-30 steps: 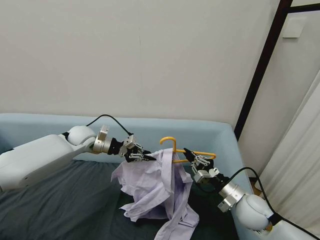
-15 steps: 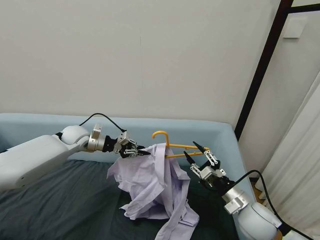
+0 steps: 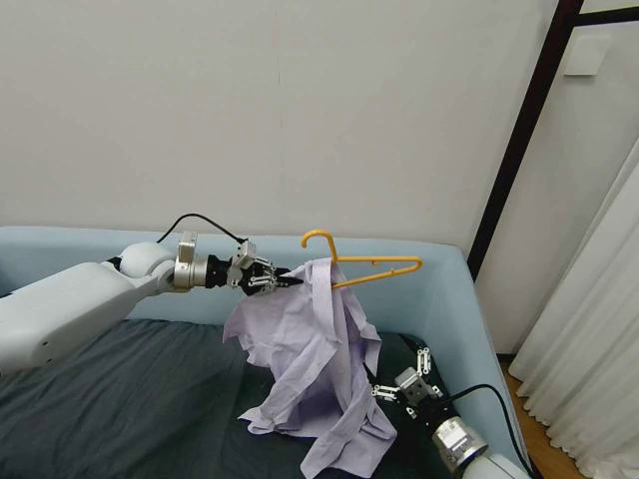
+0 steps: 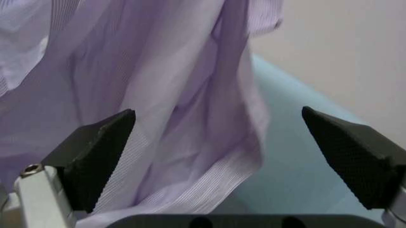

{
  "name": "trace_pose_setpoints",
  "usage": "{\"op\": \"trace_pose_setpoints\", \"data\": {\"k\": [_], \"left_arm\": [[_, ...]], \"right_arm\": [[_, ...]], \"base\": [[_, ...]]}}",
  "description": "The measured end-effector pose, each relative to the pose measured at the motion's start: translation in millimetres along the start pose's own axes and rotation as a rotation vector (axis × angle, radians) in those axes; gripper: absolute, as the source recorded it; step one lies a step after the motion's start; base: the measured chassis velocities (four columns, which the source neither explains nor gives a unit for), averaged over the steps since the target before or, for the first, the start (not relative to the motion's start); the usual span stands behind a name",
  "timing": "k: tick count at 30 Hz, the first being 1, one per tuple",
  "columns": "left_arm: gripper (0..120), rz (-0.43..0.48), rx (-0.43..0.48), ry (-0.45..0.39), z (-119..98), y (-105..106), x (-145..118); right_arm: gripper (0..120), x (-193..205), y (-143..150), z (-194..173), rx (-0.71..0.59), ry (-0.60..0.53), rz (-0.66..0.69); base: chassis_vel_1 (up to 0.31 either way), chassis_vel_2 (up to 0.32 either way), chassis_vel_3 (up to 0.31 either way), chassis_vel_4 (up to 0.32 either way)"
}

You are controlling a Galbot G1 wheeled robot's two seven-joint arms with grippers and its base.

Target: Pick up the clothes from the sofa and hang them on the clothes hanger.

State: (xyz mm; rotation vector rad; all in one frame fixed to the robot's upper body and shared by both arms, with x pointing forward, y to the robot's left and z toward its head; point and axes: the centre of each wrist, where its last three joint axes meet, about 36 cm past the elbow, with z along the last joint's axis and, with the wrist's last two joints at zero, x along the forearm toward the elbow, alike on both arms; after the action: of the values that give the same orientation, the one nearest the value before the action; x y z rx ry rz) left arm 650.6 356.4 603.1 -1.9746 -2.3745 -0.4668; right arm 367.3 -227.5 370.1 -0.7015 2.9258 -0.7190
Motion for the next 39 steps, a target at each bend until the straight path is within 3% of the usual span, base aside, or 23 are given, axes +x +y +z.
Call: {"op": "trace_pose_setpoints", "data": {"k": [6, 13, 16, 26, 33, 39], "left_arm": [[8, 0.013, 0.003, 0.019, 5, -6, 5], [8, 0.012, 0.017, 0.02, 15, -13, 8], [8, 0.02, 0.018, 0.02, 19, -20, 11], [8, 0.049, 0.016, 0.044, 30, -36, 24], [8, 0.036, 0.016, 0.05, 38, -38, 32], [8, 0.047, 0.021, 0.047, 42, -46, 31]], "right_arm": [[100, -8, 25, 18, -0.146, 0.147, 0.007], [100, -21, 42, 16, -0.245, 0.236, 0.002], [100, -37, 44, 15, -0.374, 0.303, 0.018], [100, -62, 29, 32, -0.575, 0.426, 0.031], [100, -46, -4, 13, -0.653, 0.383, 0.024], [100, -52, -11, 21, -0.66, 0.407, 0.037]], "base": [[0.0, 0.0, 0.0, 0.0], [0.0, 0.0, 0.0, 0.0], [0.0, 0.0, 0.0, 0.0], [0.0, 0.0, 0.0, 0.0], [0.0, 0.0, 0.0, 0.0], [0.0, 0.0, 0.0, 0.0]]}}
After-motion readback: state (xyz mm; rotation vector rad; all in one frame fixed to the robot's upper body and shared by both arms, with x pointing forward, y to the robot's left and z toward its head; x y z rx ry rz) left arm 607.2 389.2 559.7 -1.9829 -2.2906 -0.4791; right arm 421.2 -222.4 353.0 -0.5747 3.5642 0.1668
